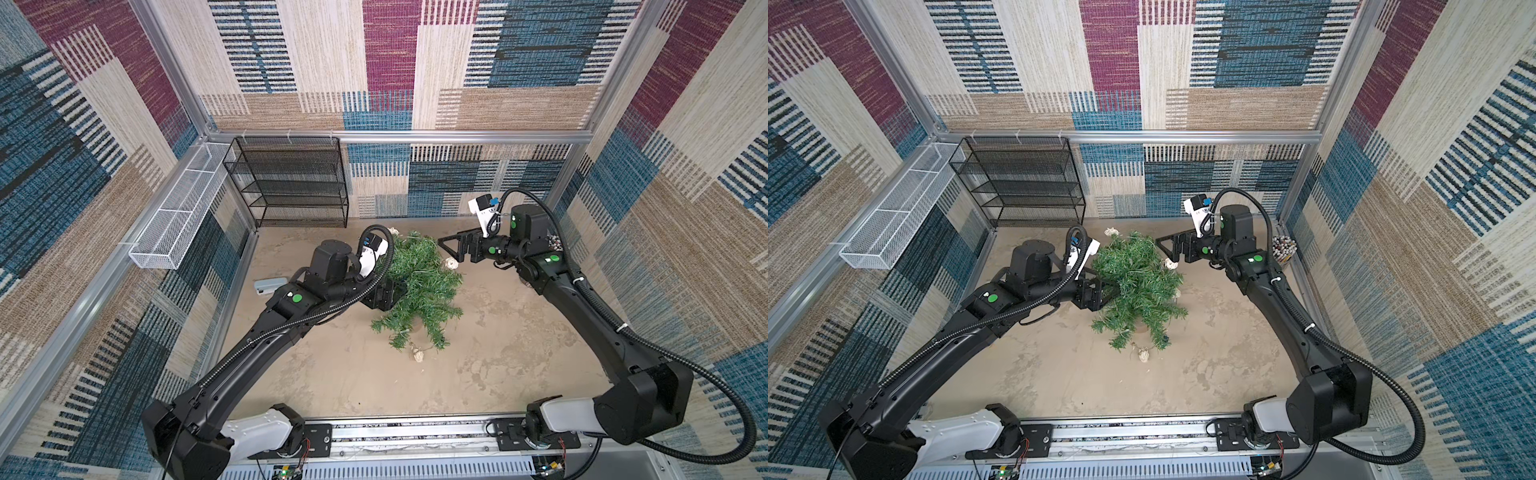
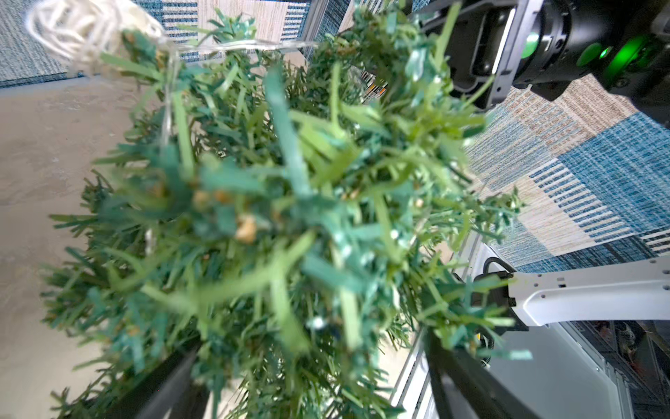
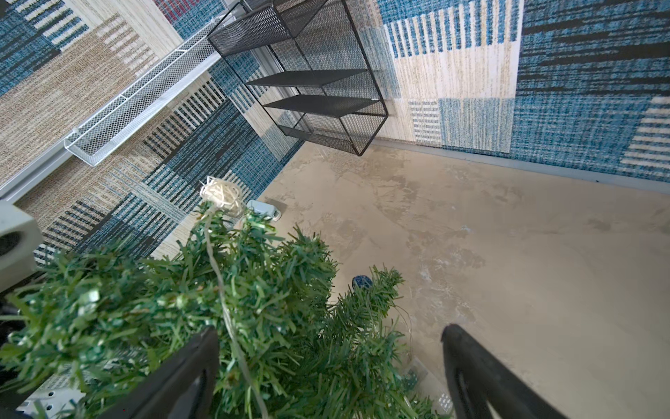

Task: Remove string lights from the small christmas tree
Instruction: Adjust the Christmas tree at the center of the board.

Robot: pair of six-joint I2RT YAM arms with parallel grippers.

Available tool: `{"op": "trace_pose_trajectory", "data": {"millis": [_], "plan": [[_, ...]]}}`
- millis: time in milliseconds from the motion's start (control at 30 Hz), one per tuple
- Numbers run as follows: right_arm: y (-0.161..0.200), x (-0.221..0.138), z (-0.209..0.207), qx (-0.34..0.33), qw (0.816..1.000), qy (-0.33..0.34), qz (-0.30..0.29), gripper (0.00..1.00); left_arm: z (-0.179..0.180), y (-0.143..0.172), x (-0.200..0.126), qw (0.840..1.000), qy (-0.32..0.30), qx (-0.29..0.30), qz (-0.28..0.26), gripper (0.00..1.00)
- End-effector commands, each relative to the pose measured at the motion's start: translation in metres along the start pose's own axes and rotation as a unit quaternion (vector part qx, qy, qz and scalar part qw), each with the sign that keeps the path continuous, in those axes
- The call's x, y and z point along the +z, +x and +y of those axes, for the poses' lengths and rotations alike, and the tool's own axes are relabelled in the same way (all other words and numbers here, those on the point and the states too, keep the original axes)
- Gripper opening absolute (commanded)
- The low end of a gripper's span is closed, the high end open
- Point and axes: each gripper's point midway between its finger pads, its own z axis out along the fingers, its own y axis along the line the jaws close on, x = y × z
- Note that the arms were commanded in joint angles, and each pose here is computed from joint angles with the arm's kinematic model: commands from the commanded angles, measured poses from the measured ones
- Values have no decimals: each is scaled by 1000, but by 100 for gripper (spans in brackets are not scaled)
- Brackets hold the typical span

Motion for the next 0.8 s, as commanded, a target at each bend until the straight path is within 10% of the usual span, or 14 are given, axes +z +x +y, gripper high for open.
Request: {"op": "trace_pose_trajectory", "data": {"millis": [0, 267, 767], "plan": [[-6, -1, 2, -12, 1000, 3, -9, 97, 4, 2, -9, 1000, -26, -4, -1, 93], [-6, 1, 2, -11, 1000, 5, -9, 98, -9, 6, -9, 1000, -6, -20, 8, 75], [-6, -2, 7, -21, 1000, 11, -4, 100, -5, 10, -12, 998, -49, -26, 11, 74]]}}
